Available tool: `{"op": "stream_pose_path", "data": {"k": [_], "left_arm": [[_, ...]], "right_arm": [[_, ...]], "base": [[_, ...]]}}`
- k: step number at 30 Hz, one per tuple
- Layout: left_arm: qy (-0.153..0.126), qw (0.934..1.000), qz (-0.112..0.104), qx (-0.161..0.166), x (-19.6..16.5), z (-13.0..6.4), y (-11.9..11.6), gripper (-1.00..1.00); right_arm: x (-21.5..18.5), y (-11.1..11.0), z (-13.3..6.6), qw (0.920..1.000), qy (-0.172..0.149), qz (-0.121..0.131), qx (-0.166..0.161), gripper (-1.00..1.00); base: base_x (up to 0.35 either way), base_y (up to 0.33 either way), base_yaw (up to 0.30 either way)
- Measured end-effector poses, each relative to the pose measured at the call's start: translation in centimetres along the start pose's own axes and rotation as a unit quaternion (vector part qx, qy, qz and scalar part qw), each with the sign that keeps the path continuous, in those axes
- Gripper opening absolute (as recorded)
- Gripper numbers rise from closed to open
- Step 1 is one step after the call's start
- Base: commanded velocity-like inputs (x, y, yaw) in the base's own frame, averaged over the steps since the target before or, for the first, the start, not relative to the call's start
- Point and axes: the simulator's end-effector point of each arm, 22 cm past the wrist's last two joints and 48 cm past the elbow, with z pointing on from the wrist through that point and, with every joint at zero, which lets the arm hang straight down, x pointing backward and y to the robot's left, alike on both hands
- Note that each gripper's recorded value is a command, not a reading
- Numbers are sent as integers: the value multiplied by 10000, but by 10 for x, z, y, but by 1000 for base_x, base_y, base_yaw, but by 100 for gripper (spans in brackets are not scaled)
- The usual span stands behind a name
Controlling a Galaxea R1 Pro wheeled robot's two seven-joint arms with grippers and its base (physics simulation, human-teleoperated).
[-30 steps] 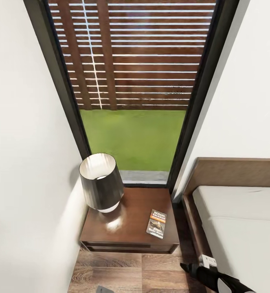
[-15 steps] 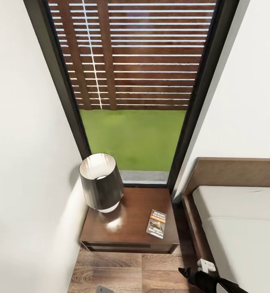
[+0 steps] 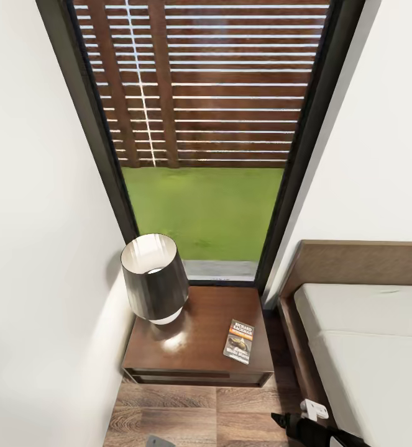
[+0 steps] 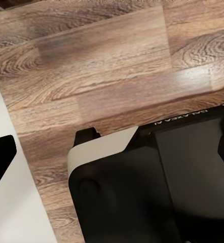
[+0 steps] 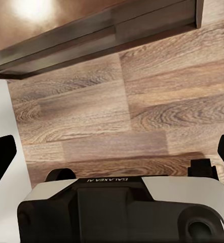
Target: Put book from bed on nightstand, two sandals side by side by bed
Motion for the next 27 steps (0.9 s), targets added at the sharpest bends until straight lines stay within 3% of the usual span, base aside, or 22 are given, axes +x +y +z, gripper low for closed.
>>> {"op": "stream_pose_path", "data": {"k": [20, 27], "left_arm": [[3, 10000, -39, -30, 1, 0, 3, 100], [2, 10000, -75, -62, 3, 1, 10, 100]], "right_arm": [[50, -8, -4, 9992, 364, 176, 51, 100], [97, -20, -12, 9973, 657, 279, 143, 100]], "base": [[0, 0, 0], [0, 0, 0]]}}
